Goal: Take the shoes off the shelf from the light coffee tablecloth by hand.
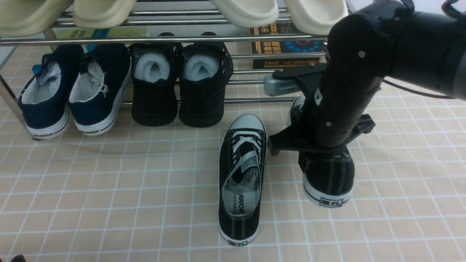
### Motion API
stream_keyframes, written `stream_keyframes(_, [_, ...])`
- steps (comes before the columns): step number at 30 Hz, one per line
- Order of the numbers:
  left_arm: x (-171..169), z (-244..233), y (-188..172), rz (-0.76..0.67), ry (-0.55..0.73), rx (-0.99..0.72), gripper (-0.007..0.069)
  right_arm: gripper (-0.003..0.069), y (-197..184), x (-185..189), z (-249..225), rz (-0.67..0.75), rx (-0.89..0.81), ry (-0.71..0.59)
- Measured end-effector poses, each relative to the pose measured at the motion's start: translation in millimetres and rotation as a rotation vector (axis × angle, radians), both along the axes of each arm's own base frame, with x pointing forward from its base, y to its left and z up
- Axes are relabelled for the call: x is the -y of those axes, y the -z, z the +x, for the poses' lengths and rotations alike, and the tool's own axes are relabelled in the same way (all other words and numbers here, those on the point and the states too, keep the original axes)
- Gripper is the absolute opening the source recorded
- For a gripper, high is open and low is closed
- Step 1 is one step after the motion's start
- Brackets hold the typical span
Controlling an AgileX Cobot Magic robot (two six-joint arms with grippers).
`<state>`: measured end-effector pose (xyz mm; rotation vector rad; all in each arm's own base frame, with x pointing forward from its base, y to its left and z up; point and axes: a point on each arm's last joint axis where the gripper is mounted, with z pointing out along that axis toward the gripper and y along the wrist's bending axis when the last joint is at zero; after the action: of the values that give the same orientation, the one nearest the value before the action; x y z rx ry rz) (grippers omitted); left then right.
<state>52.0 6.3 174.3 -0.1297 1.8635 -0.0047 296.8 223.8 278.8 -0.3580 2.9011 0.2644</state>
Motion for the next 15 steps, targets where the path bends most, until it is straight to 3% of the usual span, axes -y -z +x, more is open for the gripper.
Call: stream_keyframes(15, [0,0,0,0.0,0.0,0.0,0.0242,0.0022,49,-22,14,0.042,-0.094,0.037])
